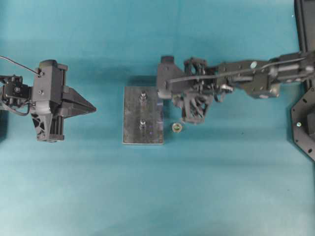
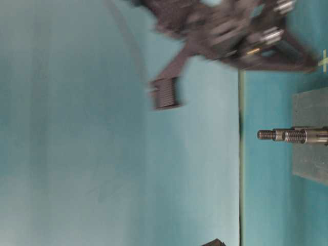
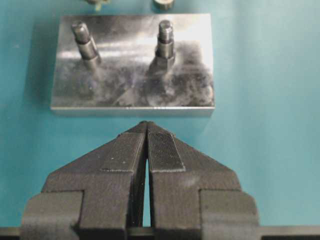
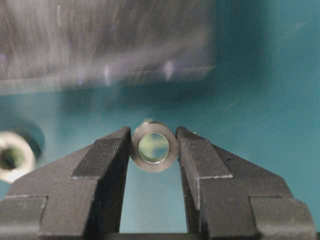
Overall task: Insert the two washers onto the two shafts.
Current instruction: 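Close the right gripper on the upper washer and lift it, then lower the held washer onto the upper shaft and release it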
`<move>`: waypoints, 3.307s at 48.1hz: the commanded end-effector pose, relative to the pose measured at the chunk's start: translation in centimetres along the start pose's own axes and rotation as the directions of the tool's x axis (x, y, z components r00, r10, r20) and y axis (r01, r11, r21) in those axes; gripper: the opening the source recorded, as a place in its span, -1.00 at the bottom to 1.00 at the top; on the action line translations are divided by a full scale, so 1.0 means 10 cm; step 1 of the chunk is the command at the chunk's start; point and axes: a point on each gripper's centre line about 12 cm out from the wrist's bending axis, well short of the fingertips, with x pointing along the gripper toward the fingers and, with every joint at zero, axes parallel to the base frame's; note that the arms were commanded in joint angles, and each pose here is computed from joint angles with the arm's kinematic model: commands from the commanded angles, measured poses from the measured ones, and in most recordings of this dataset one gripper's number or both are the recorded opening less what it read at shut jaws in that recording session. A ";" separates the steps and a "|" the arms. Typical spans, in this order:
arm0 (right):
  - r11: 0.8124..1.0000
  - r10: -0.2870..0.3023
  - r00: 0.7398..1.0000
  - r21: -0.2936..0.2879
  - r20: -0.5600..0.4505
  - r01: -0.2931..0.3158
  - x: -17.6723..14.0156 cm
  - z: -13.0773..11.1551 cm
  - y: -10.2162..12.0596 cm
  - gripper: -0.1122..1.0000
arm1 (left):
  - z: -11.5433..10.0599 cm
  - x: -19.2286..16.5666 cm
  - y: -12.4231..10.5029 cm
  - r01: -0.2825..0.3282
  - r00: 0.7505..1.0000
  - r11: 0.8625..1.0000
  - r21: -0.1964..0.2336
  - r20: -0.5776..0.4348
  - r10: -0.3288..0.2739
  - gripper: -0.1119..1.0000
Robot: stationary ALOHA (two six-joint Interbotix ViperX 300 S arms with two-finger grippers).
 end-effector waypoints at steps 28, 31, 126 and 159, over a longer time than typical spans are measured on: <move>1.000 -0.013 0.982 -0.023 0.186 0.017 -0.50 0.83 -0.01 -0.22 | 0.11 0.02 0.01 -0.004 0.999 1.000 0.001 0.052 0.004 -0.80; 0.999 -0.010 0.982 -0.028 0.189 0.016 -0.49 0.87 0.01 -0.22 | 0.10 0.02 0.01 -0.003 0.999 1.000 0.001 0.049 0.003 -0.80; 1.000 0.008 0.996 0.002 0.092 -0.008 -0.11 0.90 0.06 0.67 | 0.11 0.02 0.01 -0.003 0.998 1.000 -0.006 0.057 0.004 -0.80; 0.998 0.050 0.998 -0.021 -0.042 -0.051 -0.55 0.38 0.34 0.65 | 0.08 0.02 0.00 -0.002 0.999 1.000 -0.006 0.049 0.002 -0.80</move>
